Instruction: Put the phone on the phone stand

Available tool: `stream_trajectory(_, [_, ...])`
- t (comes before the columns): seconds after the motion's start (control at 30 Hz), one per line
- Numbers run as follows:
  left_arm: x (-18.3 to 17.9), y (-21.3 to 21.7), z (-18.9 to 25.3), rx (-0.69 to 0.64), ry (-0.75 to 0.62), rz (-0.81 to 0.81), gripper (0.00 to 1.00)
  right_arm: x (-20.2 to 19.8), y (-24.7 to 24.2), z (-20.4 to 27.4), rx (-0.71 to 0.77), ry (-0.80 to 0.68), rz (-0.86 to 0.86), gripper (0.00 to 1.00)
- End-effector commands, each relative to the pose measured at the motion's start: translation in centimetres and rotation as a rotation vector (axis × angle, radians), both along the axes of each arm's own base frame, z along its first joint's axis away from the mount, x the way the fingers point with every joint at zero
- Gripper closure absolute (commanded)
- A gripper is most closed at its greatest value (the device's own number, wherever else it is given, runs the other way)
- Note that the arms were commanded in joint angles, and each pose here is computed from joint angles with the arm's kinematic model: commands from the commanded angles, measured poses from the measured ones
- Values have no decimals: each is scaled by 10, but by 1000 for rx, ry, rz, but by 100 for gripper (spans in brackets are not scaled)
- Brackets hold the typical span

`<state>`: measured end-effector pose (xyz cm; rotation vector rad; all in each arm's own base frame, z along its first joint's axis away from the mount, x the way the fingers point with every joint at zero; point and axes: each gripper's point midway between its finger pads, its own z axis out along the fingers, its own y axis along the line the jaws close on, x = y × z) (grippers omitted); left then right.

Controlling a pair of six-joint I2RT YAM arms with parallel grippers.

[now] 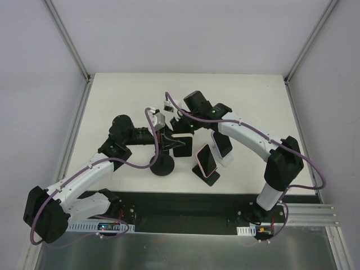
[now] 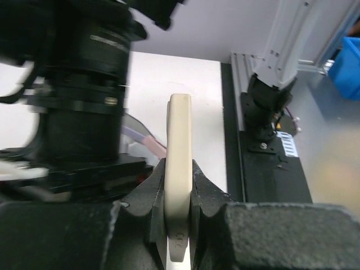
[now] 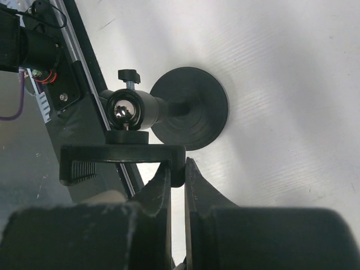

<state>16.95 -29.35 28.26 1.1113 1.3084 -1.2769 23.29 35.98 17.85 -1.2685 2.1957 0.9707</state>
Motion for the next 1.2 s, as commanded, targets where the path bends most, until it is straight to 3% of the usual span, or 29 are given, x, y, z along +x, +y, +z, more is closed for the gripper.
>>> stream_trajectory(0.0, [16, 14, 50, -166, -218, 2, 100, -6, 14, 35, 138, -23, 78, 99])
stream_trajectory(0.4, [28, 13, 27, -57, -49, -8, 100, 2, 16, 43, 160, -86, 57, 99])
stream_trajectory(0.67, [31, 21, 9, -25, -28, 67, 100, 6, 16, 52, 185, -115, 67, 99])
stream_trajectory(0.87, [32, 22, 14, -46, -41, 38, 100, -8, 17, 59, 235, -85, 148, 99])
stream_trajectory(1.0, [30, 16, 13, -21, 35, -52, 100, -15, 16, 59, 243, -80, 189, 99])
stream_trajectory(1.17, [31, 19, 7, -26, 53, -35, 100, -25, 12, 62, 278, -91, 256, 99])
